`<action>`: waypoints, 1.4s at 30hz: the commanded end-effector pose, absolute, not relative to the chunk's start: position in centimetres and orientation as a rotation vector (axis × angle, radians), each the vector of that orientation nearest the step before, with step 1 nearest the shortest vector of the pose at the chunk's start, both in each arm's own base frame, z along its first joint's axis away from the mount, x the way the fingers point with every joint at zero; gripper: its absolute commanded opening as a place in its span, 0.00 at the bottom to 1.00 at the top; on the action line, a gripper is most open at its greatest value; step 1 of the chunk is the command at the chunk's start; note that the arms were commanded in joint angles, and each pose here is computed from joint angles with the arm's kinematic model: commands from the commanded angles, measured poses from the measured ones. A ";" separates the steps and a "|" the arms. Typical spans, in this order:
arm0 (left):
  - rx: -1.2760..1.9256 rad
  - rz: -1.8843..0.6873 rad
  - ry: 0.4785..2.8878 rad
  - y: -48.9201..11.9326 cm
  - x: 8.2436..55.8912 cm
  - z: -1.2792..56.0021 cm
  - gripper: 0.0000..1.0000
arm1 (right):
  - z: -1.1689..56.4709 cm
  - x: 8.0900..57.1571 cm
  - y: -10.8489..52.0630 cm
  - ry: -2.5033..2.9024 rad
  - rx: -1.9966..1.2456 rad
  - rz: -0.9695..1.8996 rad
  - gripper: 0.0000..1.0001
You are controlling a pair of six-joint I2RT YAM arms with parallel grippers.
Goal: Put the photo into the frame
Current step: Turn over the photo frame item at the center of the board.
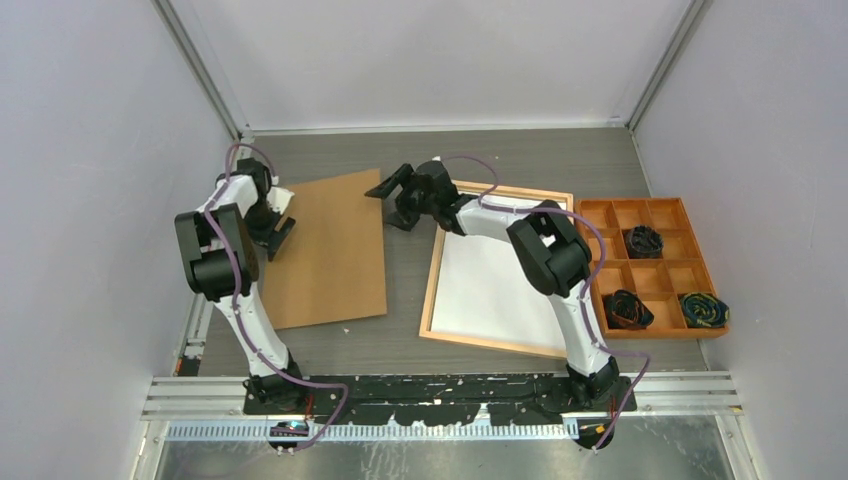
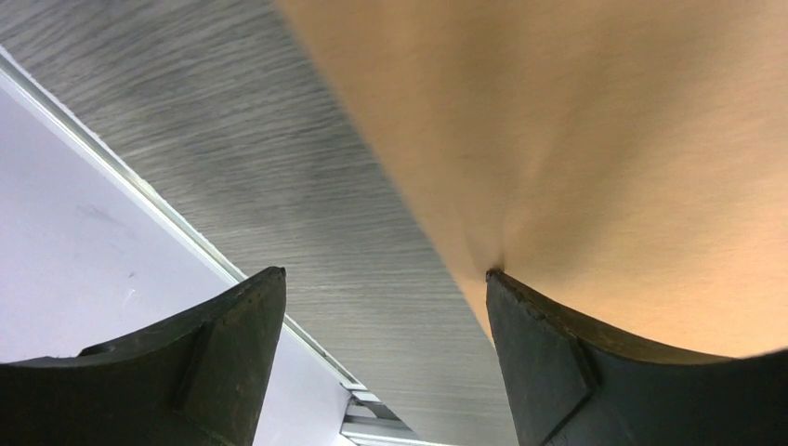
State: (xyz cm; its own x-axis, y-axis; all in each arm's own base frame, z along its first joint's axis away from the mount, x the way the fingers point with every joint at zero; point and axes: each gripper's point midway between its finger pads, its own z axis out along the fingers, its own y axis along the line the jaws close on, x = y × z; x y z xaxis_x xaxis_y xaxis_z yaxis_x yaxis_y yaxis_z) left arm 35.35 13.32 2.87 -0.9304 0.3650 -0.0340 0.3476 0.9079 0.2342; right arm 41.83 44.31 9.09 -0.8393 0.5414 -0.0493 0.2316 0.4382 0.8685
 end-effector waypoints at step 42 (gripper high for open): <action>1.355 -0.401 2.039 -5.5 26.0 14.1 1.00 | 17.4 41.5 40.3 2.374 0.672 1.315 0.01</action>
State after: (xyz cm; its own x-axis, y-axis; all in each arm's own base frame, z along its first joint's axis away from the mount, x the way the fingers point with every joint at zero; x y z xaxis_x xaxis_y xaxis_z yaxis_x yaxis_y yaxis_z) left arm 29.89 -3.31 13.55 -0.4991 0.6174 -0.6080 0.7631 0.6457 0.0292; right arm 40.52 40.23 15.35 -0.8571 0.5023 -0.1141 0.2063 0.5377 0.8175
